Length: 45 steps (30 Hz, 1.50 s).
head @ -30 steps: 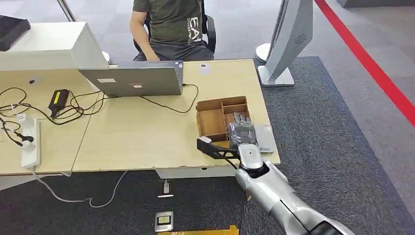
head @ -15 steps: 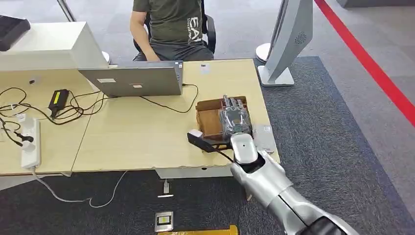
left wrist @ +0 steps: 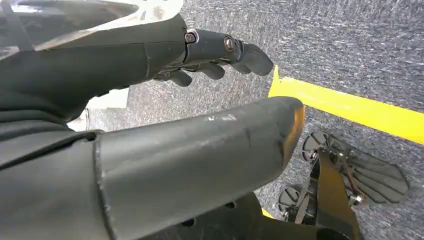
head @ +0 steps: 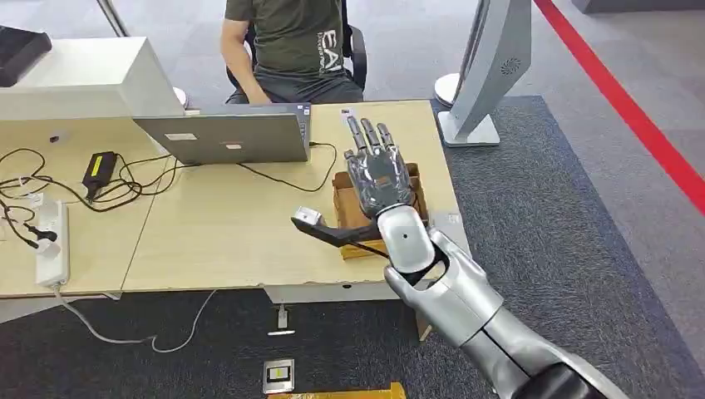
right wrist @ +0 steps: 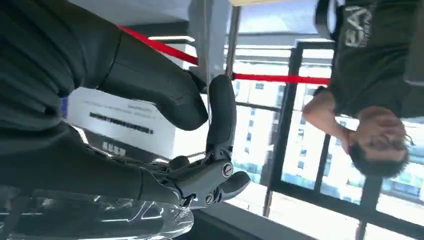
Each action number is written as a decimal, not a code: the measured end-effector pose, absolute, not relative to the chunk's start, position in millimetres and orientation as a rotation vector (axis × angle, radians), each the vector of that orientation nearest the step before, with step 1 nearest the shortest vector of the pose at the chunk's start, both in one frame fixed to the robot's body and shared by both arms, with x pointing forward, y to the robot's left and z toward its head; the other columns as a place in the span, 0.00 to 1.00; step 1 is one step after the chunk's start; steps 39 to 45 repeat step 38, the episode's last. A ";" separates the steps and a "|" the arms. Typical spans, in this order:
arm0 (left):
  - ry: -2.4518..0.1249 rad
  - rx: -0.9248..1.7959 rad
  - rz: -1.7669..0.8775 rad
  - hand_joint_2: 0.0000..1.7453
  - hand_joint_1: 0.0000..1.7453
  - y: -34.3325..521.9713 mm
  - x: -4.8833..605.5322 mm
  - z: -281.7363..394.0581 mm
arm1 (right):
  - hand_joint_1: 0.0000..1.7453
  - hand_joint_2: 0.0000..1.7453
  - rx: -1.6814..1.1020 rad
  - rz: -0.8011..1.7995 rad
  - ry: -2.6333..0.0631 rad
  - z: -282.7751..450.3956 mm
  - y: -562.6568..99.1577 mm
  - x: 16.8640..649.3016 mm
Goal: Pass the card to the sensor for recognition and then transmit it.
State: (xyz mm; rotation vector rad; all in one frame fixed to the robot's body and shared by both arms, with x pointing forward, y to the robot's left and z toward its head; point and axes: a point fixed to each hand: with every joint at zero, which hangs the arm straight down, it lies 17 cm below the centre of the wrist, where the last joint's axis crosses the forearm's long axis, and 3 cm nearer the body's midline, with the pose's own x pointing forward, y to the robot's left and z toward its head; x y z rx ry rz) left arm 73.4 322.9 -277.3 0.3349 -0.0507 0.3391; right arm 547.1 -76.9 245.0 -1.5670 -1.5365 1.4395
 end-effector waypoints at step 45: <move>-0.050 0.340 0.304 0.00 0.00 334.5 72.5 -277.3 | 1.00 1.00 -1.493 1.313 -1.575 295.8 -71.2 603.3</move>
